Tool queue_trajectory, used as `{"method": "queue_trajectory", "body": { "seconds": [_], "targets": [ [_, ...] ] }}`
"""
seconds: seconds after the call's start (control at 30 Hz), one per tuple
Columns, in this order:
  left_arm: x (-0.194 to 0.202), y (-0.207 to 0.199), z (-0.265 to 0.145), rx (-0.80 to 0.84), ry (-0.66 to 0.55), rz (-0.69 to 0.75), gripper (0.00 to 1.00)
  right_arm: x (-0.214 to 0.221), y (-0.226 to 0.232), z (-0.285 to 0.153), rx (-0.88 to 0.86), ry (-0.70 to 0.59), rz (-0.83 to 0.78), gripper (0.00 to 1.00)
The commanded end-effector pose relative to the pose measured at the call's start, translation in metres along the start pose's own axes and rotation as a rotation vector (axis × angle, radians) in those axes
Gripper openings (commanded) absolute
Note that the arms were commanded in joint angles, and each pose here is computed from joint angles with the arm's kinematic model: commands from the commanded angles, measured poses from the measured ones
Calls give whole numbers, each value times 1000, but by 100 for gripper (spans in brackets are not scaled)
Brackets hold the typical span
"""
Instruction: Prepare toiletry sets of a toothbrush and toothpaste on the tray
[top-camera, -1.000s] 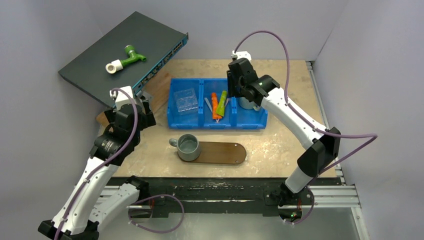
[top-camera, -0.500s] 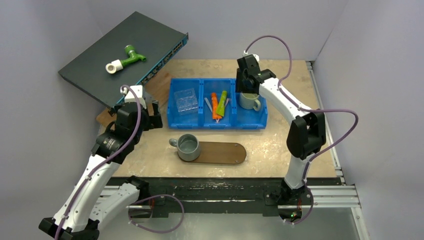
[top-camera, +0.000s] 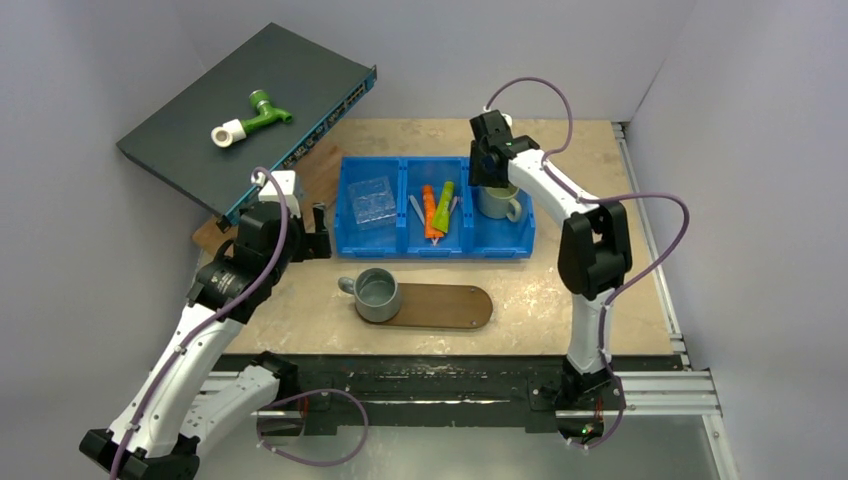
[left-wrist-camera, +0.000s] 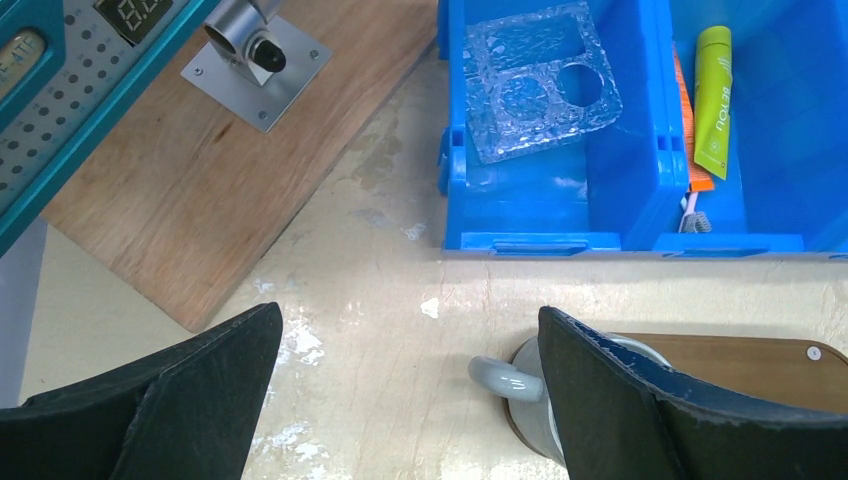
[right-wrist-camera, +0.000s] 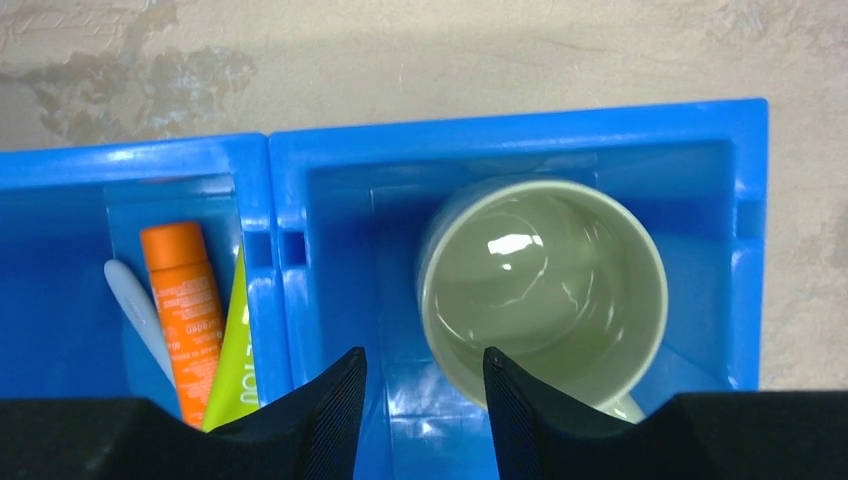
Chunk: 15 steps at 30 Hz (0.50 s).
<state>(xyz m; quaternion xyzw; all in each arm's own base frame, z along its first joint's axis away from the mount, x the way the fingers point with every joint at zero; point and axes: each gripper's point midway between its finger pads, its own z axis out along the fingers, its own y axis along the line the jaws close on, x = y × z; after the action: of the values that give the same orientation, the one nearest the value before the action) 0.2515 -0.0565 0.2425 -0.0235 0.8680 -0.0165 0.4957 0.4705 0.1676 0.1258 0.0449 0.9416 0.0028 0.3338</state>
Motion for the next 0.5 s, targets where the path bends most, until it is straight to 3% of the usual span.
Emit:
{"method": "queue_trajectory", "body": {
  "seconds": [0.0, 0.47],
  "targets": [
    [-20, -4, -5, 25, -64, -12, 99, -20, 3, 5, 3, -33, 6, 48],
    [-22, -2, -7, 22, -73, -14, 98, -11, 7, 27, 3, 27, -36, 37]
  ]
}}
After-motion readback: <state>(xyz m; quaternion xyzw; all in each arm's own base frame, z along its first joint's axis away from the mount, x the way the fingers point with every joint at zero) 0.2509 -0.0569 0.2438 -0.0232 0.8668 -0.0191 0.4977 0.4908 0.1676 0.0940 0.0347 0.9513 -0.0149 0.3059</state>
